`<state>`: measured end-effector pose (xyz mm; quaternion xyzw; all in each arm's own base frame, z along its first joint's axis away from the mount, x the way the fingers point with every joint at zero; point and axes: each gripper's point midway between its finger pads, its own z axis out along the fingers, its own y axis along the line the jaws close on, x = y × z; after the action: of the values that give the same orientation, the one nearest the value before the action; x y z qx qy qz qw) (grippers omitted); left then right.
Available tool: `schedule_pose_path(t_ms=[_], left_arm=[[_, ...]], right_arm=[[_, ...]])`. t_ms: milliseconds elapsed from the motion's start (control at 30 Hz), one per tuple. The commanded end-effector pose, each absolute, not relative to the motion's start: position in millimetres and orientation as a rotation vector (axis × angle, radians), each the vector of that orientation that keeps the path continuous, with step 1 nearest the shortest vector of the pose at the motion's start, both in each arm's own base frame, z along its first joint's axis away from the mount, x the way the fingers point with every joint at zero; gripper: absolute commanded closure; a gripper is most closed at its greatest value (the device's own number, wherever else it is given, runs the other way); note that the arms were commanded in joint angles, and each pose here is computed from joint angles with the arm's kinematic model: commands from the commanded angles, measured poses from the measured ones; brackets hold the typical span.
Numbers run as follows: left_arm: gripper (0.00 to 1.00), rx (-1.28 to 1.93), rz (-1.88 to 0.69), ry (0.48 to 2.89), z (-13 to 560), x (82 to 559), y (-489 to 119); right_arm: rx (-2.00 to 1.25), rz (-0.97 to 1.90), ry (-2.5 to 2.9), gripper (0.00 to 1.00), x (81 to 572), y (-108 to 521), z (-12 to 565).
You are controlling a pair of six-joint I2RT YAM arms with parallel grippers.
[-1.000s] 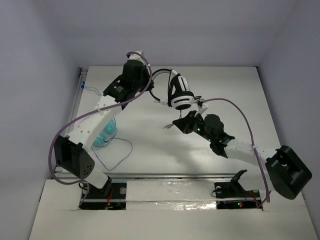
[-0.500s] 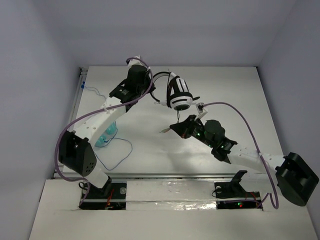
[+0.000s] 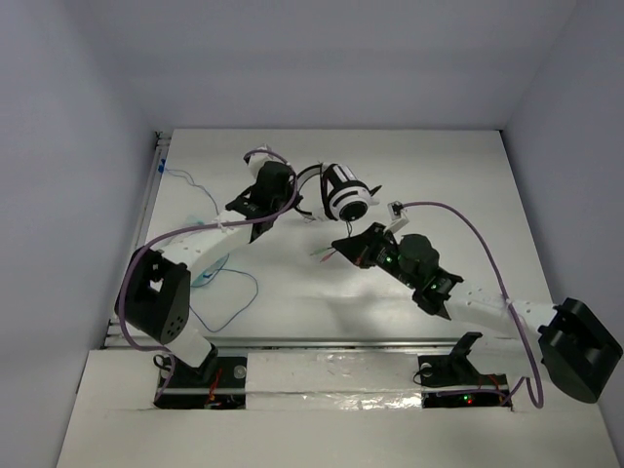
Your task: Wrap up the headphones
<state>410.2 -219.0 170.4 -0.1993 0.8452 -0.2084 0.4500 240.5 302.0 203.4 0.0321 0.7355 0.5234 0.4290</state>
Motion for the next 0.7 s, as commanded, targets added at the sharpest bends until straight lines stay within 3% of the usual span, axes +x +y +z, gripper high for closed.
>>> schedule_pose_path(t_ms=[0,333,667], left_arm=[[1.00,-0.685,-0.559,1.802,219.2,431.7,-200.9],[1.00,-0.661,-0.611,1.888,172.3,396.5,-224.4],[1.00,-0.609,-0.549,1.924,153.8,374.4,-229.7]], right_arm=[[0.198,1.477,1.691,1.00,242.1,316.3,264.7],[0.638,1.590,1.513,1.00,281.4,303.9,294.9],[0.912,1.633,1.397,0.90,304.9,291.9,288.3]])
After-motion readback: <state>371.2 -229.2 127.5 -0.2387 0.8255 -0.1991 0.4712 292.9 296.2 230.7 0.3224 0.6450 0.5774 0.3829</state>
